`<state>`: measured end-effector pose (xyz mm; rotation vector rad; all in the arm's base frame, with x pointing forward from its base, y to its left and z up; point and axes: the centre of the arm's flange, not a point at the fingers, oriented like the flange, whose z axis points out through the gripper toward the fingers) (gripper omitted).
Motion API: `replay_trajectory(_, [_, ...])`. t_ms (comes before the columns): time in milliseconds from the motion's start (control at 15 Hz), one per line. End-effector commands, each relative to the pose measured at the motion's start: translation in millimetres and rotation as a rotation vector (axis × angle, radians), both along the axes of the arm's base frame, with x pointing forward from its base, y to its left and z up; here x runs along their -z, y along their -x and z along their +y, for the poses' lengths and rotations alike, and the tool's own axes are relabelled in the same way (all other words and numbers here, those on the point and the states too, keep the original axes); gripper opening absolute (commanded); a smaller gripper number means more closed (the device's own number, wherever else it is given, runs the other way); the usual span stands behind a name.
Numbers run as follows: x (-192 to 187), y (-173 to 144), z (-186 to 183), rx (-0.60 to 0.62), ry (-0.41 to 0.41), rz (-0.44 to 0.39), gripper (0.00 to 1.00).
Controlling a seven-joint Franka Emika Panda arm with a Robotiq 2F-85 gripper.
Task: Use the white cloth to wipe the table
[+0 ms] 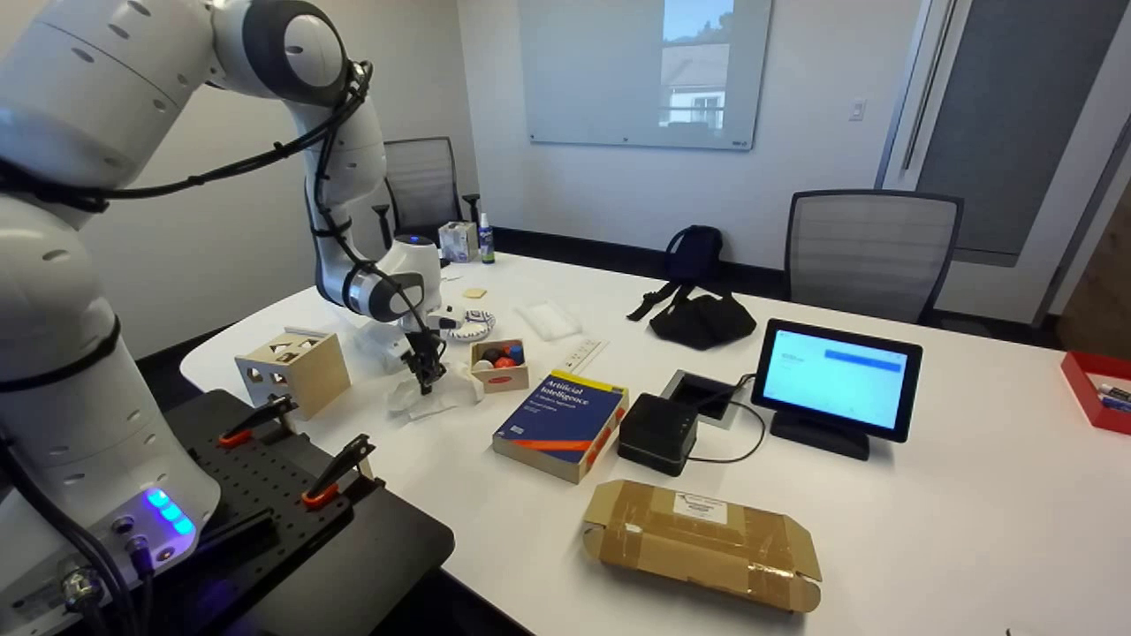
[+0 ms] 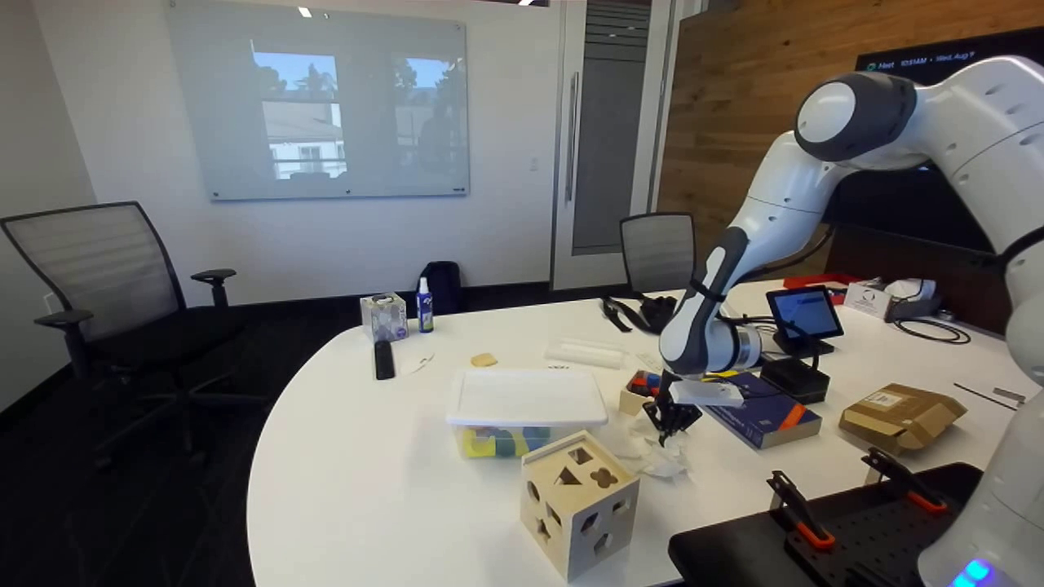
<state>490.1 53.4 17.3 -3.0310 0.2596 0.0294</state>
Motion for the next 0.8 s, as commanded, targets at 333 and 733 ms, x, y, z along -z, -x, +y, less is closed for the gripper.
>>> replay_trajectory(333, [-1, -4, -52, 0.059, 0.166, -0.033, 0.01])
replay_trajectory(733, [7, 13, -119, 0.165, 0.259, -0.007, 0.01])
